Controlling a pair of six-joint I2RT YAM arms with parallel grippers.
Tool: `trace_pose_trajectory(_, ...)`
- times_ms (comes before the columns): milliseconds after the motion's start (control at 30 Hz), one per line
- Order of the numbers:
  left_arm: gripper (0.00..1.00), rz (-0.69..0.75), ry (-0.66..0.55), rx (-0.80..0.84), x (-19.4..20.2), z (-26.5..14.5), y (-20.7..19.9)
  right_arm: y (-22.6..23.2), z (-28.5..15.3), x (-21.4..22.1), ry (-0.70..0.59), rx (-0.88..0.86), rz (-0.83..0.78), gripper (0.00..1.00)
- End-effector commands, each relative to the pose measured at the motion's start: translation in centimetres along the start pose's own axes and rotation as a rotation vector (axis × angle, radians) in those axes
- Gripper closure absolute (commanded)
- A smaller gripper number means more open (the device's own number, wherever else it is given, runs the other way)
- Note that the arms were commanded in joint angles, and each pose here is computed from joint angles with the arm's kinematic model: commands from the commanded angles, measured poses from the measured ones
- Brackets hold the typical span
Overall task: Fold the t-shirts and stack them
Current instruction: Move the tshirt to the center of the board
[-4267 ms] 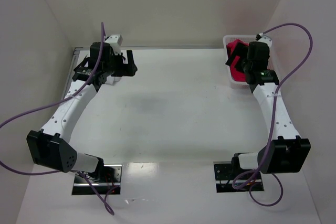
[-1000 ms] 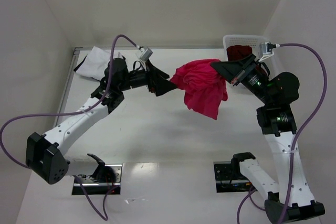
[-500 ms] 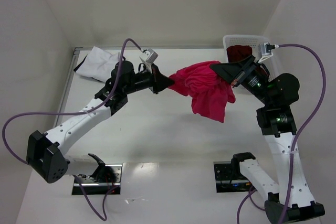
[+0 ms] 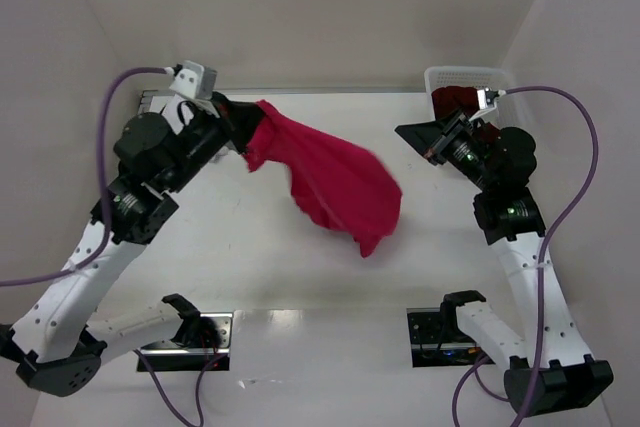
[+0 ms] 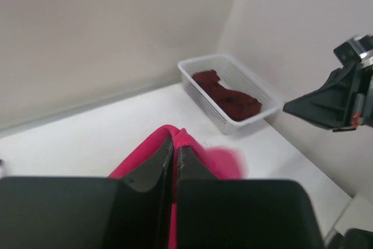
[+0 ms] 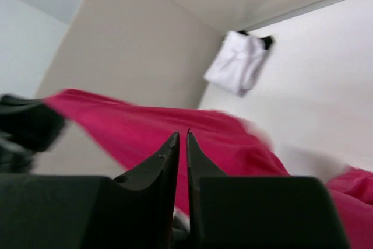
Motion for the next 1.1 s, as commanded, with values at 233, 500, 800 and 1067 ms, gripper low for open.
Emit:
trace_pose_trajectory(233,1.0,0.103,-0.077,-0.189,-3.7,-3.2,2.9,-3.7,1.4,-0.7,-0.038,0.101,-0.158,0.82)
trace_pose_trajectory(500,1.0,0.126,-0.048,-0.181,-4.9,-2.1,2.6,-3.7,2.8,7.1,0.101,0.064,-0.222,0.01)
trace_pose_trajectory(800,1.0,0.034,-0.104,-0.287,-7.4,-3.9,3.6,-5.9,6.3,16.4,0.277,0.161,-0.284,0.01)
trace_pose_trajectory(1067,1.0,0.071,-0.095,-0.351,-6.8,-4.1,4.9,-5.0,10.1,26.6,0.352,0.237,-0.39,0.01)
Point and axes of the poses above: each gripper's point midway between its finger pads, its own z axis out along the fingers, its own y axis along the line the jaws close on, x = y × z, the point moved 1 cm from there along -z, back along the fingers, and after that the axes turned 3 degrees about z, right-handed, at the moved point
